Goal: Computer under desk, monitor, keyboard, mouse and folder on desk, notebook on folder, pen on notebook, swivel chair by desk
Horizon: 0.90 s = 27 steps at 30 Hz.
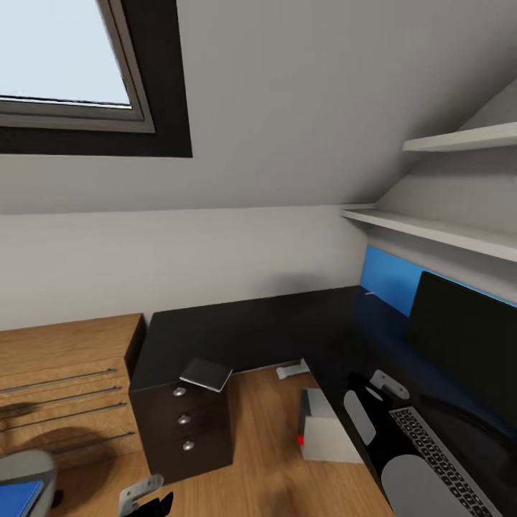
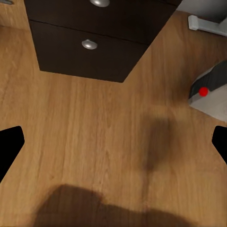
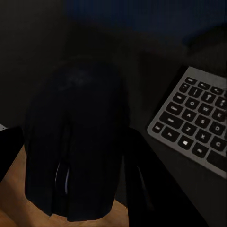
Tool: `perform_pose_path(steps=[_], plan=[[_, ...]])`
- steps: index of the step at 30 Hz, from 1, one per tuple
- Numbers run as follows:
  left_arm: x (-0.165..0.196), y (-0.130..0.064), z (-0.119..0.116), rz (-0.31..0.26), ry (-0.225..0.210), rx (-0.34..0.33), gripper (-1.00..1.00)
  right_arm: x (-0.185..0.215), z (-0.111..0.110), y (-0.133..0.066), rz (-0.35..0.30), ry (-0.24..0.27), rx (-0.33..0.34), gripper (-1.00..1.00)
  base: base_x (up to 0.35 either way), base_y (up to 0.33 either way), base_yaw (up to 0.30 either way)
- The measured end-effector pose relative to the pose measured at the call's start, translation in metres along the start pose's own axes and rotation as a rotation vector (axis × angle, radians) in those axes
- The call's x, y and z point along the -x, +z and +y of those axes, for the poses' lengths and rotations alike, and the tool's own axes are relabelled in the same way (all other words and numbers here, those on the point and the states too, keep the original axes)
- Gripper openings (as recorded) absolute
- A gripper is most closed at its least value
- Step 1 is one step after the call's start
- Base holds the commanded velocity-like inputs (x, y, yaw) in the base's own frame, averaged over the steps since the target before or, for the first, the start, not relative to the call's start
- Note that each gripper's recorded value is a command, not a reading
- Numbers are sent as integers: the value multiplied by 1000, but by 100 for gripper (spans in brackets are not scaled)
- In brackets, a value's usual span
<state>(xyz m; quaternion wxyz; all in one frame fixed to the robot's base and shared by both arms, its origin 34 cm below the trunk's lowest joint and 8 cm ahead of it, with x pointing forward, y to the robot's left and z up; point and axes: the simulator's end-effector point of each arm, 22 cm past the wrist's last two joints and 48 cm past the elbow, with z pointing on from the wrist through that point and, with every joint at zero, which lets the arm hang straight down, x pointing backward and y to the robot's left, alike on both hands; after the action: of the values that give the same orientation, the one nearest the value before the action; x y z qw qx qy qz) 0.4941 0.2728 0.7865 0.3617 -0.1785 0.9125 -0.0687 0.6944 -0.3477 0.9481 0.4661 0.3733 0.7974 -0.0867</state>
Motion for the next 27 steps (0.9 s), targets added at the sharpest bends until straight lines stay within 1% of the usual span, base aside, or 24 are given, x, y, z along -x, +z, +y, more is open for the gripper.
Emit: perform_pose_path(steps=[3, 4, 7, 12, 13, 17, 18, 20, 23, 25, 27], plan=[[1, 0, 0, -8, 0, 0, 100, 1, -1, 0, -11, 10, -1, -100, 249, 0, -7], [7, 0, 1, -37, -5, 1, 100, -2, -5, 2, -13, 11, -12, -100, 309, 0, -2], [11, 0, 2, -61, -9, 4, 100, -15, -15, 5, 4, 3, -35, -100, 313, 0, -1], [12, 0, 3, -66, -10, 5, 100, -14, -24, 9, -14, 11, -55, -100, 287, 0, 0], [11, 0, 2, -66, -9, 4, 100, -17, -33, 11, -10, 14, -74, -100, 271, 0, 0], [11, 0, 2, -65, -9, 3, 100, -35, -51, 17, 25, 10, -119, -100, 208, 0, 0], [11, 0, 1, -65, -9, 2, 100, -35, -53, 18, 21, 13, -126, -100, 90, 0, 0], [10, 1, 1, -63, -10, 2, 100, -32, -56, 19, 0, 30, -137, -100, 38, 0, 0], [10, 1, 1, -61, -10, 1, 100, -31, -62, 20, -9, 56, -151, -100, 13, 0, 0], [9, 1, 1, -60, -10, 1, 100, -30, -69, 22, -7, 90, -170, -100, 4, 0, 0], [9, 1, 1, -59, -9, 1, 100, -29, -73, 22, -14, 113, -180, -100, 2, 0, 0]])
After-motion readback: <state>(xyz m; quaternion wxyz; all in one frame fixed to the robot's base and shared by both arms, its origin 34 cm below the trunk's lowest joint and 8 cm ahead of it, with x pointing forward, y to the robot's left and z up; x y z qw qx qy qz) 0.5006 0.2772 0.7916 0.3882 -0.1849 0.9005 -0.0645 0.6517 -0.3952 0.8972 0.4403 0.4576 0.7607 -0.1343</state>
